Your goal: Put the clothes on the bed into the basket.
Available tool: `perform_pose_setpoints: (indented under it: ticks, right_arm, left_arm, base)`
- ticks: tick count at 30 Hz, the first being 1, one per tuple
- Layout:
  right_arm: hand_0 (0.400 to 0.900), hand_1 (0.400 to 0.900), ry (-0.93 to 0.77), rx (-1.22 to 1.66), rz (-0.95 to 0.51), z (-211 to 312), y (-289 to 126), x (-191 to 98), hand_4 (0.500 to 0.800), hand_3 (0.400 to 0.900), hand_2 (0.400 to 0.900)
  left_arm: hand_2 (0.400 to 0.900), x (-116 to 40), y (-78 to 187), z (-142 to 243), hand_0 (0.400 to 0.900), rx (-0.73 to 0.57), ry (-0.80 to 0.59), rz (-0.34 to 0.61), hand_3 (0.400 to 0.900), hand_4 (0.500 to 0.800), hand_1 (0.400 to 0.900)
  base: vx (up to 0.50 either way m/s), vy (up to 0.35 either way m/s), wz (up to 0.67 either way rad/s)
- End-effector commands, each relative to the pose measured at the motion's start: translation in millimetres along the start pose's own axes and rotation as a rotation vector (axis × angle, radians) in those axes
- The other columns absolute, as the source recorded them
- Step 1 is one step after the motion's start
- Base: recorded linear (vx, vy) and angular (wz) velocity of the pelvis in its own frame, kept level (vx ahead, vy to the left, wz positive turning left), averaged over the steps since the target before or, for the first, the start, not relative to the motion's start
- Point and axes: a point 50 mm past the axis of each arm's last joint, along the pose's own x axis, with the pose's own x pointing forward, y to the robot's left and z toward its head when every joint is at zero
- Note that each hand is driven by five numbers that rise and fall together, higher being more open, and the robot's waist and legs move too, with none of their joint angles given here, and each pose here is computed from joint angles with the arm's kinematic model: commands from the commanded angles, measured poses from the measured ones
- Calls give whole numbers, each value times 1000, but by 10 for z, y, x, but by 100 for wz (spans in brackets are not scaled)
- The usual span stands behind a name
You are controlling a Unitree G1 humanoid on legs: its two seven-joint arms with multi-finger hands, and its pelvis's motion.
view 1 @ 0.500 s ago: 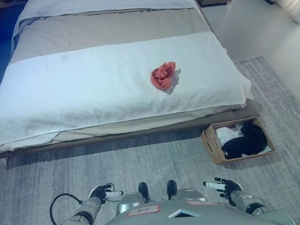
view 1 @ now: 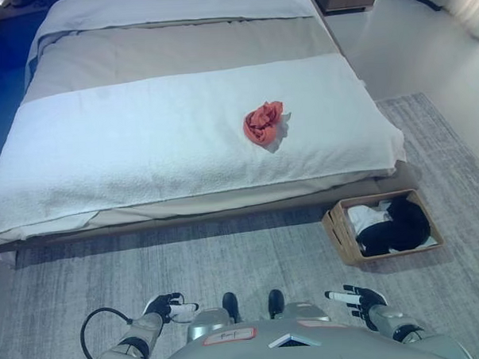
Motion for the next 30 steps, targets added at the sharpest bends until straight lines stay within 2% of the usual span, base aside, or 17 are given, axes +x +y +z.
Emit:
perform_pose_setpoints:
  ticks: [1,21,30]
  right_arm:
    - [900,900,-1,-51,-81,63,-268,-20,800,900,900]
    - [900,900,-7,-45,-95,91,-321,-26,800,900,900]
    - [900,900,-29,-18,-108,147,-338,-27,800,900,900]
  left_arm:
    - [900,14,90,209,900,27,-61,16,900,800,900]
    - [900,10,56,239,900,38,-81,-9,900,800,900]
    - [900,10,171,268,900,19,-75,28,900,800,900]
  base:
    - [0,0,0]
    - [0,0,0]
    - [-36,-95,18]
